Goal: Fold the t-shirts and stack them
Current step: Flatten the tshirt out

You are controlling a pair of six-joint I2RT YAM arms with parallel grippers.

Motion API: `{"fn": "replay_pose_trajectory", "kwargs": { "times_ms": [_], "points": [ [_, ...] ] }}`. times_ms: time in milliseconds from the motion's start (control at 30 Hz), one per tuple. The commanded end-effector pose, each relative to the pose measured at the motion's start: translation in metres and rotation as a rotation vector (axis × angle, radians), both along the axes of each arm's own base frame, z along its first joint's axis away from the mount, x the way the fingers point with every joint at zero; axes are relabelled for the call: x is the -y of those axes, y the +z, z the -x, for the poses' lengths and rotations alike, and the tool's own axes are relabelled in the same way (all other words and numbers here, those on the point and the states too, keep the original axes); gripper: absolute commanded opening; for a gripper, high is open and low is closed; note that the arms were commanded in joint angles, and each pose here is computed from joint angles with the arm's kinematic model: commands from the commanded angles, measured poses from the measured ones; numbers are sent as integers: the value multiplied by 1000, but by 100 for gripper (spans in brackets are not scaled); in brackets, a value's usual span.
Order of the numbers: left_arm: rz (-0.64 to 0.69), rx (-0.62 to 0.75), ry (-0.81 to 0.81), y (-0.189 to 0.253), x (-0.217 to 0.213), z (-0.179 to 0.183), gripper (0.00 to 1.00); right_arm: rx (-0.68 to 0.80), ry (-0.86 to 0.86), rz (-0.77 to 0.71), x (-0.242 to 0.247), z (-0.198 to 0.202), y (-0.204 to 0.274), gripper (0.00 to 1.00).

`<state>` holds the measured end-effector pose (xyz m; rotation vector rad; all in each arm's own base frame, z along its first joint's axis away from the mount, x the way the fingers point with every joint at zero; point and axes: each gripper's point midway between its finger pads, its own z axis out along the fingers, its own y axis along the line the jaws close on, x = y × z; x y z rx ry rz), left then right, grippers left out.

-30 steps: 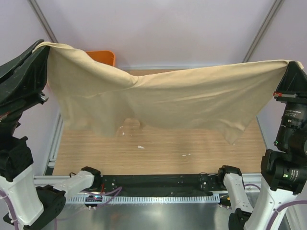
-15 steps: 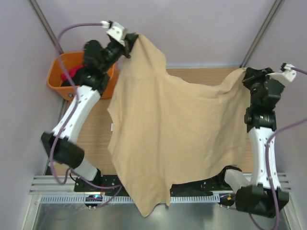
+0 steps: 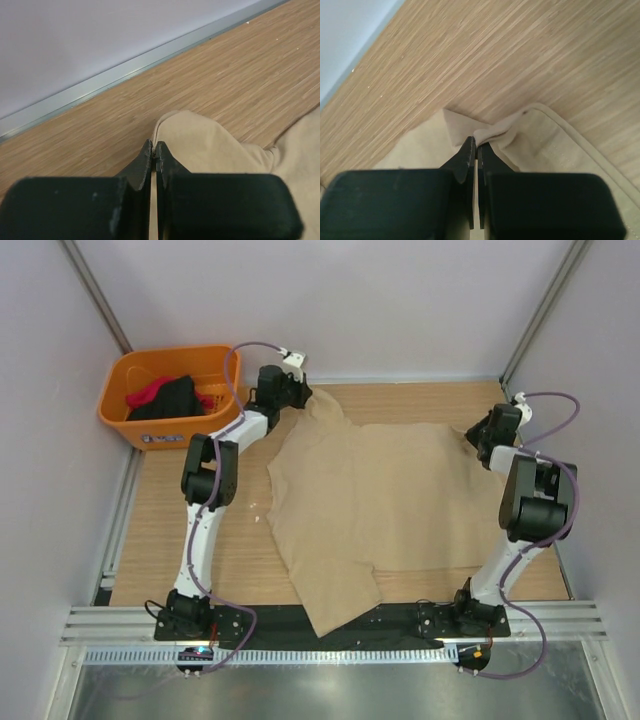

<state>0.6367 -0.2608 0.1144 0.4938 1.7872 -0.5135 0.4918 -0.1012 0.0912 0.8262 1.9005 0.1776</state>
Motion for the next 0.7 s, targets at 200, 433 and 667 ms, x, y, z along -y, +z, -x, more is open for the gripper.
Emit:
{"fn": "replay_pose_trajectory", "kwargs": {
  "times_ms": [200,433,667],
  "points": [
    [72,151,3,78,9,-18,0,66,31,-35,32,-66,13,1],
    [72,117,4,95,15,-6,0,-13,-8,-101,57,-81,6,1],
    [66,61,4,109,10,22,0,-35,-12,-141,64,-92,-1,1]
  ]
}}
